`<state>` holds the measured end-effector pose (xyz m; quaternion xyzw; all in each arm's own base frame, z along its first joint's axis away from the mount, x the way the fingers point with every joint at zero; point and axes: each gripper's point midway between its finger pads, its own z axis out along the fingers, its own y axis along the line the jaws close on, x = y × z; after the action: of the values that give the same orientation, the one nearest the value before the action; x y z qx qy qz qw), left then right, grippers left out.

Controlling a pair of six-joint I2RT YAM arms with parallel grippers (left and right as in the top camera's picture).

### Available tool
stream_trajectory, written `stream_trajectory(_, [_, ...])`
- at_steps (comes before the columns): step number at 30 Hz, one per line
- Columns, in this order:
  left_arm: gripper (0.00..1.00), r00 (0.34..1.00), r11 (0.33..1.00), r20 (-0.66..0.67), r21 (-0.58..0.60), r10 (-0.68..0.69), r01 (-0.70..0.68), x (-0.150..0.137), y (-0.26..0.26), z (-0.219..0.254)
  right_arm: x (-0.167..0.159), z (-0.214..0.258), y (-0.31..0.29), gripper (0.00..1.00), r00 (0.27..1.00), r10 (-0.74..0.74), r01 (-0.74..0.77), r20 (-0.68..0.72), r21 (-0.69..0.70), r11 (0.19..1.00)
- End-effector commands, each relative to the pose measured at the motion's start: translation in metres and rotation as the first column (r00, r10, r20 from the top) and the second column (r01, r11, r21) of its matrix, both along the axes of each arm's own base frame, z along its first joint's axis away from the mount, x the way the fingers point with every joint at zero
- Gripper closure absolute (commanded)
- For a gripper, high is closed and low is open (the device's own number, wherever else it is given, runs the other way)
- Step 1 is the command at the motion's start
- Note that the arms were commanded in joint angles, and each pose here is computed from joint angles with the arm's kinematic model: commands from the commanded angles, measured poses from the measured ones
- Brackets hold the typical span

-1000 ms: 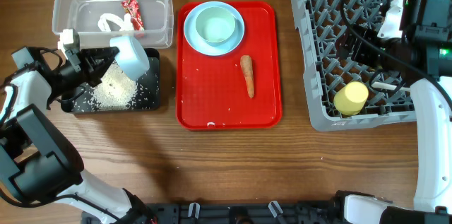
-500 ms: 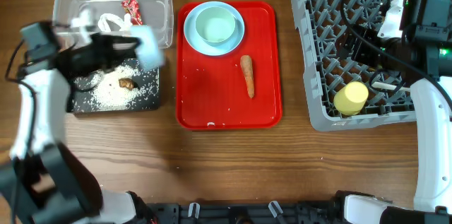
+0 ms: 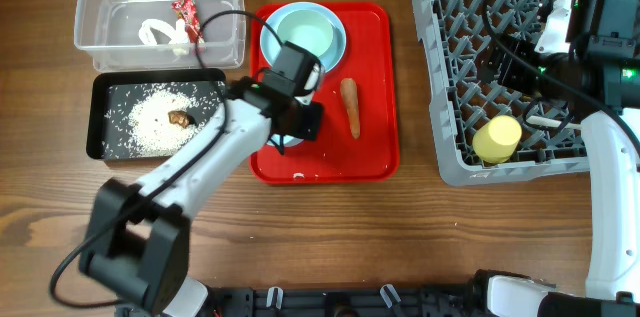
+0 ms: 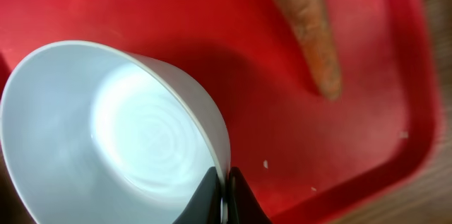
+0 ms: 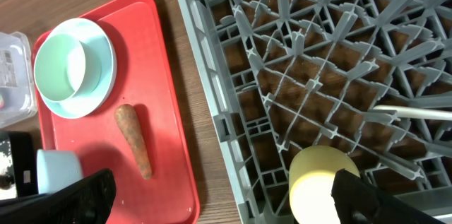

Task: Sort waste into correct bins and load items into the dishwasher rack
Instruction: 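Return the small blue bowl to the red tray with the left gripper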

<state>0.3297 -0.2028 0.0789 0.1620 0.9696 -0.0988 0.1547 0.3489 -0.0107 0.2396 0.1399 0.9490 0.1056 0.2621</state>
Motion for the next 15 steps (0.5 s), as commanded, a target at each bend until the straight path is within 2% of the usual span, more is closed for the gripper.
stream_trajectory(1, [0.96,0.999,0.995,-0.006,0.093,-0.033,0.033,0.000,-0.002,-0.024,-0.002,-0.001,-0.002,0.00,1.000,0.002,-0.002,-0.003,-0.015,1.000])
stream_trajectory(5, [0.95,0.999,0.994,-0.013,0.097,-0.045,0.046,-0.002,-0.007,-0.029,-0.002,-0.001,-0.002,0.00,1.000,0.001,-0.001,-0.003,-0.015,1.000])
stream_trajectory(9, [0.71,0.999,0.996,-0.002,0.081,-0.046,0.046,0.000,-0.010,-0.028,-0.001,-0.001,-0.002,0.00,1.000,0.006,-0.006,0.002,-0.014,1.000])
stream_trajectory(12, [0.64,0.999,0.998,0.025,0.060,-0.024,0.022,0.005,-0.010,-0.016,0.004,0.003,0.006,0.00,0.999,0.030,-0.030,0.029,0.014,0.999])
stream_trajectory(15, [0.57,0.994,0.996,0.060,0.002,0.094,-0.094,0.018,0.002,0.013,0.014,0.013,0.027,0.01,0.991,0.094,-0.100,0.094,0.061,0.993])
